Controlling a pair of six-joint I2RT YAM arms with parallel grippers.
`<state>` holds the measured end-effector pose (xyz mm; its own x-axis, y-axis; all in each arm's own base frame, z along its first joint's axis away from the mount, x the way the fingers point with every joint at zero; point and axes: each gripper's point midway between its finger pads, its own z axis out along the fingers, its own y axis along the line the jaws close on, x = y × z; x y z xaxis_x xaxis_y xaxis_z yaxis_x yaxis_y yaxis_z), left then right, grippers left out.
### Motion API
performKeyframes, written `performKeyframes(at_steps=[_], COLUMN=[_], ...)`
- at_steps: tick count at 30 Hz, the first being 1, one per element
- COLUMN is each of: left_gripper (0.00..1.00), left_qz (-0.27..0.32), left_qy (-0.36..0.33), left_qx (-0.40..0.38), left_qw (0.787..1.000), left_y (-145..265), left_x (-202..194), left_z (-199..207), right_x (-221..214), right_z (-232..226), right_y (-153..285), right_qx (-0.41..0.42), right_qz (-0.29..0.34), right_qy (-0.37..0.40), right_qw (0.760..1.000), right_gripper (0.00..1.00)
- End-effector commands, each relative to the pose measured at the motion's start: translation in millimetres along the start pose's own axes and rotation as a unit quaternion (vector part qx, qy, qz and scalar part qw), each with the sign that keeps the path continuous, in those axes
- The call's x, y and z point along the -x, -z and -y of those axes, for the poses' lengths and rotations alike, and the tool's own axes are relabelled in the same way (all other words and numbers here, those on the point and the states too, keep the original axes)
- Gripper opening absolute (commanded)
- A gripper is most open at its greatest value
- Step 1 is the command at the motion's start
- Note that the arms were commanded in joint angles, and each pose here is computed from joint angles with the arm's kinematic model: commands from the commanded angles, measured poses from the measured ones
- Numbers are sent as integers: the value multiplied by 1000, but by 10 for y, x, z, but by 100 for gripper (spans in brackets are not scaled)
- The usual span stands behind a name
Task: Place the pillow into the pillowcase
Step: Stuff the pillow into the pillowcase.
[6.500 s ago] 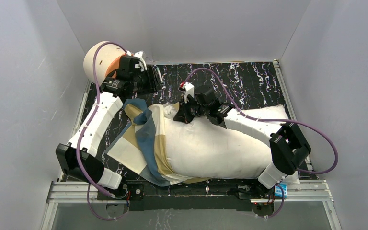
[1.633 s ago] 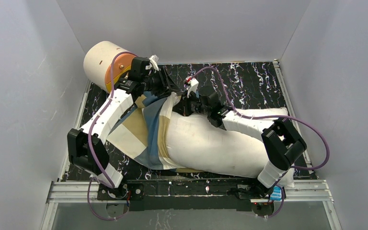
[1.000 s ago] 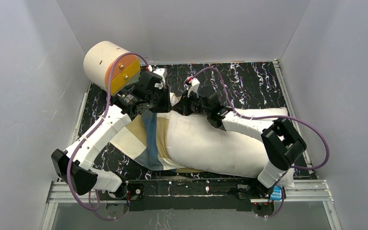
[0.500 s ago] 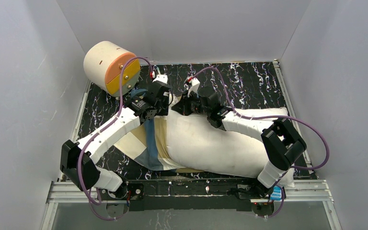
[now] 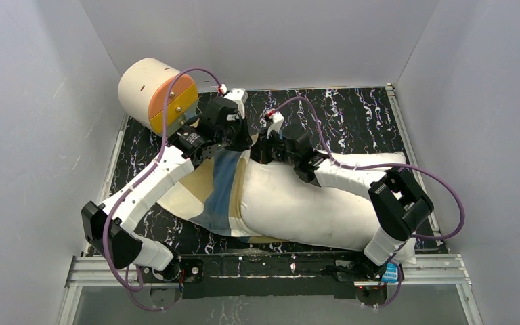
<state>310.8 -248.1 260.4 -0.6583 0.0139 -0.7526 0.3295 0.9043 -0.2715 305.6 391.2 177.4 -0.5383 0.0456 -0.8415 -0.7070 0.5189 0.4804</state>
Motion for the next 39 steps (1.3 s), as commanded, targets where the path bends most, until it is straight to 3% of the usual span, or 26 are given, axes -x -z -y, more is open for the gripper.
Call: performKeyframes(at_steps=[1,4,6,8,10,12,14,16,18,20,30,39], left_gripper=[0,0,0,10,26,40,43,43,40,37,30,28], left_qz=[88,30,-9,-27,-23,-1,12,22,36,32,-55,-39], left_qy=[47,47,21,-3,-18,-19,-11,6,22,26,-21,-54], left_qx=[-134,60,187,273,312,300,236,123,32,-1,95,170], left_qw=[986,997,982,962,950,954,972,992,999,999,994,983], left_y=[367,259,326,446,557,618,581,526,527,495,15,-25], left_x=[448,16,-231,-319,-264,-81,67,220,339,346,-157,-209], left_z=[496,-272,-781,-1117,-1239,-1169,-927,-489,-130,11,-386,-713], right_x=[-424,-387,-338,-294,-277,-249,-239,-231,-227,-213,-178,-171], right_z=[-75,-73,-106,-155,-193,-223,-227,-221,-222,-227,-225,-234], right_y=[60,87,108,118,126,132,135,139,136,133,120,122], right_qx=[6,0,4,13,20,25,25,23,23,23,22,21], right_qz=[-59,-53,-48,-45,-47,-47,-45,-45,-44,-42,-39,-42], right_qy=[-27,-28,-26,-23,-23,-22,-22,-21,-20,-20,-20,-17], right_qw=[998,998,999,999,998,998,998,999,999,999,999,999], right_gripper=[1,1,1,1,1,1,1,1,1,1,1,1])
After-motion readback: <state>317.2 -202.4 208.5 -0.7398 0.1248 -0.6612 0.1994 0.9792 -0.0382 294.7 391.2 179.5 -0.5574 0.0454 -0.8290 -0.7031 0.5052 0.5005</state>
